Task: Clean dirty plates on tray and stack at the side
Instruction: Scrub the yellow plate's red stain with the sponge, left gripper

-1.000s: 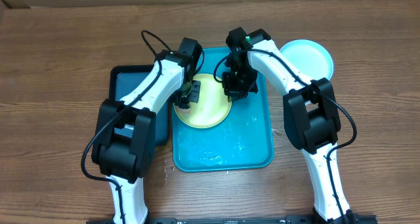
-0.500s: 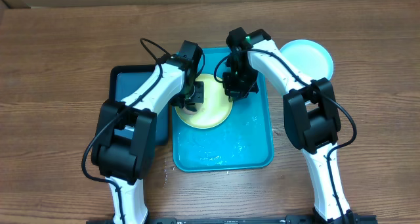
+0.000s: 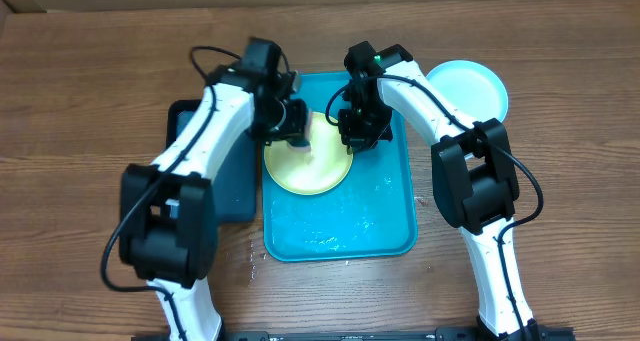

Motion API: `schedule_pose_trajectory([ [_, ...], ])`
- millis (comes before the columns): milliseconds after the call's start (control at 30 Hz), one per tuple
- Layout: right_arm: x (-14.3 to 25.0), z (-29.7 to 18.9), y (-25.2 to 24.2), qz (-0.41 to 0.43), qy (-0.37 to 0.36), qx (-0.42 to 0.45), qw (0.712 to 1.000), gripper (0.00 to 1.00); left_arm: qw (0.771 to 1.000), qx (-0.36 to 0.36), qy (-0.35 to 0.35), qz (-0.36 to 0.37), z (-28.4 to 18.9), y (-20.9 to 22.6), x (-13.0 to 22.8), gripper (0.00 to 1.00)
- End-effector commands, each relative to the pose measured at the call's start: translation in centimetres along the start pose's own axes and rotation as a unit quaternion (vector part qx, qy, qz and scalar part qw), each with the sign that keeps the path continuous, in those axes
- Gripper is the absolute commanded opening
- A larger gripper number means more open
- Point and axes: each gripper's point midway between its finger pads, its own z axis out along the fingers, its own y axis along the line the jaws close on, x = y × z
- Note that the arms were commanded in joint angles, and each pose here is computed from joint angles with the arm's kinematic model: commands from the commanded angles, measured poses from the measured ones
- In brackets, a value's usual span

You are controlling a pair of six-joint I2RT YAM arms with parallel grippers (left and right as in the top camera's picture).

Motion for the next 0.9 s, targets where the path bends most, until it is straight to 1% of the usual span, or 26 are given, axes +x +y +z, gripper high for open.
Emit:
schedule_pose_trajectory([
  [0,0.0,-1.5,1.0,-0.008,-0.017,-0.01,1.0,0.04,0.997,-0.075,-0.003,0.027,0.1,1.5,0.6,0.04],
  [67,0.0,-1.5,1.0,-0.008,-0.017,-0.01,1.0,0.04,0.992,-0.117,0.008,0.034,1.1,2.6,1.7,0.04],
  [167,0.0,-1.5,1.0,-0.008,-0.017,-0.01,1.0,0.04,0.987,-0.152,0.019,0.046,2.7,3.6,3.2,0.04],
  [267,0.0,-1.5,1.0,-0.008,-0.017,-0.01,1.0,0.04,0.984,-0.174,0.022,0.044,4.0,4.6,4.3,0.04],
  [367,0.0,-1.5,1.0,-0.008,-0.017,-0.01,1.0,0.04,0.984,-0.177,0.023,0.026,4.9,5.3,5.2,0.04],
  [433,0.0,-1.5,1.0,-0.008,-0.017,-0.01,1.0,0.04,0.987,-0.154,0.031,0.021,5.6,4.8,5.9,0.04],
  [500,0.0,-1.5,1.0,-0.008,-0.017,-0.01,1.0,0.05,0.992,-0.113,0.043,0.027,6.1,3.5,6.4,0.04],
  [633,0.0,-1.5,1.0,-0.008,-0.017,-0.01,1.0,0.04,0.996,-0.005,0.062,0.058,6.1,0.0,6.7,0.04],
  [767,0.0,-1.5,1.0,-0.008,-0.017,-0.01,1.0,0.05,0.995,0.054,0.055,0.059,4.5,-1.6,5.3,0.04],
  [867,0.0,-1.5,1.0,-0.008,-0.017,-0.01,1.0,0.05,0.996,0.061,0.034,0.054,2.6,-1.6,3.0,0.04],
])
